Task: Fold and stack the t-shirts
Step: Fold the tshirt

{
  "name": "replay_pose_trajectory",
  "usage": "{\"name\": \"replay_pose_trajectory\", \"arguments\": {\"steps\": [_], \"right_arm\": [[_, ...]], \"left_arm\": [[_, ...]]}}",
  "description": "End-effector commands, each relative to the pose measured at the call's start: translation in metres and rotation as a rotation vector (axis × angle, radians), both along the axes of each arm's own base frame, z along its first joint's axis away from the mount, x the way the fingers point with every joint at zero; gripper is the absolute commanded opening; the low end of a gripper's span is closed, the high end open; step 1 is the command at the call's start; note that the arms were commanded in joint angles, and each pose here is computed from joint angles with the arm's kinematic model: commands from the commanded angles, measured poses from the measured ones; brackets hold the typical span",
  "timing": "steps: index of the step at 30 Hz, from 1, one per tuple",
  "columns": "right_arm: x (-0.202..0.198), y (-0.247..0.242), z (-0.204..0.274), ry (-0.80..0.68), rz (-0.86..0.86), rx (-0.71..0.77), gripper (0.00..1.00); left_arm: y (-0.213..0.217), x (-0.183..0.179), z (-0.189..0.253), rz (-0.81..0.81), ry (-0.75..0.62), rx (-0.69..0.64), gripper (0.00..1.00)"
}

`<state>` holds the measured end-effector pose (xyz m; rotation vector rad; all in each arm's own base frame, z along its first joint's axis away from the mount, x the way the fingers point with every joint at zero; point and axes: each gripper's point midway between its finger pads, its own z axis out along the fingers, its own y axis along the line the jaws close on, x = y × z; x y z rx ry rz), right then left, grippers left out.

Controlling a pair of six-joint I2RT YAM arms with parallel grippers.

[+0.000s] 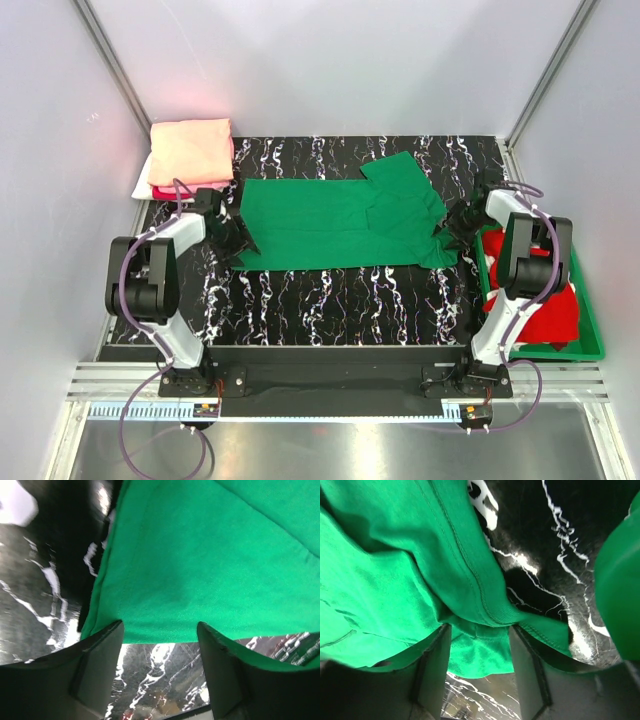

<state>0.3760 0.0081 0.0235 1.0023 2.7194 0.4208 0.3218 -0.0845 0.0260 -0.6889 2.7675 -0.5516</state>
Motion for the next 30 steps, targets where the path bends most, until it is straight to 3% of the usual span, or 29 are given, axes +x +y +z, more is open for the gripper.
{"name": "replay_pose_trajectory", "arguments": {"steps": [1,6,10,15,19,23,27,30], "right_arm": [[-0.009,-0.042,-0.015,0.046,-0.060,-0.086,0.59],[-0.010,-0.071,-0.002,0.051,-0.073,-0.219,0.61],[-0.006,-0.074,0.005,0.041,-0.073,-0.239,0.61],[0.000,-0.061,0.042,-0.052,-0.032,-0.266,0.61],[0.001,-0.013,0.082,-0.164,0.039,-0.169,0.61],[-0.006,0.054,0.102,-0.253,0.126,0.013,0.59],[-0.013,0.093,0.074,-0.210,0.188,0.171,0.57],[-0.017,0.090,0.042,-0.144,0.188,0.152,0.56]], "left_arm": [[0.041,-0.005,-0.029,0.029,0.078,0.189,0.64],[0.052,-0.020,-0.035,0.045,0.122,0.241,0.61],[0.053,-0.025,-0.030,0.047,0.121,0.242,0.61],[0.047,-0.020,0.009,0.031,0.044,0.250,0.61],[0.040,-0.007,0.058,0.021,-0.074,0.259,0.69],[0.023,0.008,0.092,-0.001,-0.199,0.178,0.74],[-0.007,0.022,0.086,-0.077,-0.234,0.056,0.73],[-0.014,0.025,0.059,-0.110,-0.189,0.046,0.73]]}}
